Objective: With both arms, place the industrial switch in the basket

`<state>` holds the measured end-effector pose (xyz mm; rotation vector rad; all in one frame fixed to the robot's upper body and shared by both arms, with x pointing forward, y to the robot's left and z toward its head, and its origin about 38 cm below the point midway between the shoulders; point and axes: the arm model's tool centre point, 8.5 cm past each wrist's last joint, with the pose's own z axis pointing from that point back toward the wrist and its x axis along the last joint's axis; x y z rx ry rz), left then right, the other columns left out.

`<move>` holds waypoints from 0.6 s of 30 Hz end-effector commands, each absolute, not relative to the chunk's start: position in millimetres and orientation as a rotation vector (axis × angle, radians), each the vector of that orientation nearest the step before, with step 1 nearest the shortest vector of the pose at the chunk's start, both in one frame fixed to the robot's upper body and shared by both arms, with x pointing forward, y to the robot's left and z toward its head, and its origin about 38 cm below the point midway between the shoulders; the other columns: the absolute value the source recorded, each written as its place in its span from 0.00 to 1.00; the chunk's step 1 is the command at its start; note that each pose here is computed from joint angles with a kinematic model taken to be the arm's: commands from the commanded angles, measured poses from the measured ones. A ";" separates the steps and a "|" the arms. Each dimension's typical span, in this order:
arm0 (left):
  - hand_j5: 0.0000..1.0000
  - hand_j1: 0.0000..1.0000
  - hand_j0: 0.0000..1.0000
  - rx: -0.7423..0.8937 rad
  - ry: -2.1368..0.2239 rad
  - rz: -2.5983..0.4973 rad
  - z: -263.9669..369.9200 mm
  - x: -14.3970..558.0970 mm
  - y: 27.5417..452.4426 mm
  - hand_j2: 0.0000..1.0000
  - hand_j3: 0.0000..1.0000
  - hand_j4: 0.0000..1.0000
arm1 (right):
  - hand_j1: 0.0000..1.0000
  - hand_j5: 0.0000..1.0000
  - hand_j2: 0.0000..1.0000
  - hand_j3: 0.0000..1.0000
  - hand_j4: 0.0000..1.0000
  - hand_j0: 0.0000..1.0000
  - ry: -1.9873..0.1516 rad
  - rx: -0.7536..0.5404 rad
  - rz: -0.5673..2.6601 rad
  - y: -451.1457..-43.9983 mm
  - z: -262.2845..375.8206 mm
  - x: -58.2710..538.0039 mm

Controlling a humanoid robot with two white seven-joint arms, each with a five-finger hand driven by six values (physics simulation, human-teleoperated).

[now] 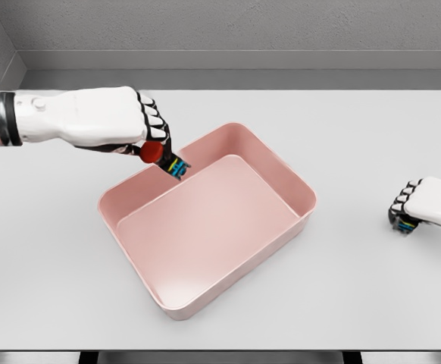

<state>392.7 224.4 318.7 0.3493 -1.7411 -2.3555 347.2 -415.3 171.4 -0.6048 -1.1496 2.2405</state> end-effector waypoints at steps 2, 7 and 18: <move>0.46 0.46 0.46 0.300 -1.698 -2.410 297.7 391.0 210.3 0.46 0.46 0.46 | 0.51 0.51 0.51 0.51 0.51 0.51 -1.173 -0.627 2.230 -414.5 179.1 350.6; 0.50 0.50 0.50 0.306 -1.654 -2.450 287.3 390.1 209.3 0.50 0.50 0.50 | 0.51 0.51 0.51 0.51 0.51 0.51 -1.202 -0.646 2.231 -410.0 187.4 352.9; 1.00 1.00 1.00 0.297 -1.663 -2.457 285.9 389.5 204.3 1.00 1.00 1.00 | 0.51 0.51 0.51 0.51 0.51 0.51 -1.312 -0.673 2.241 -386.1 205.9 356.5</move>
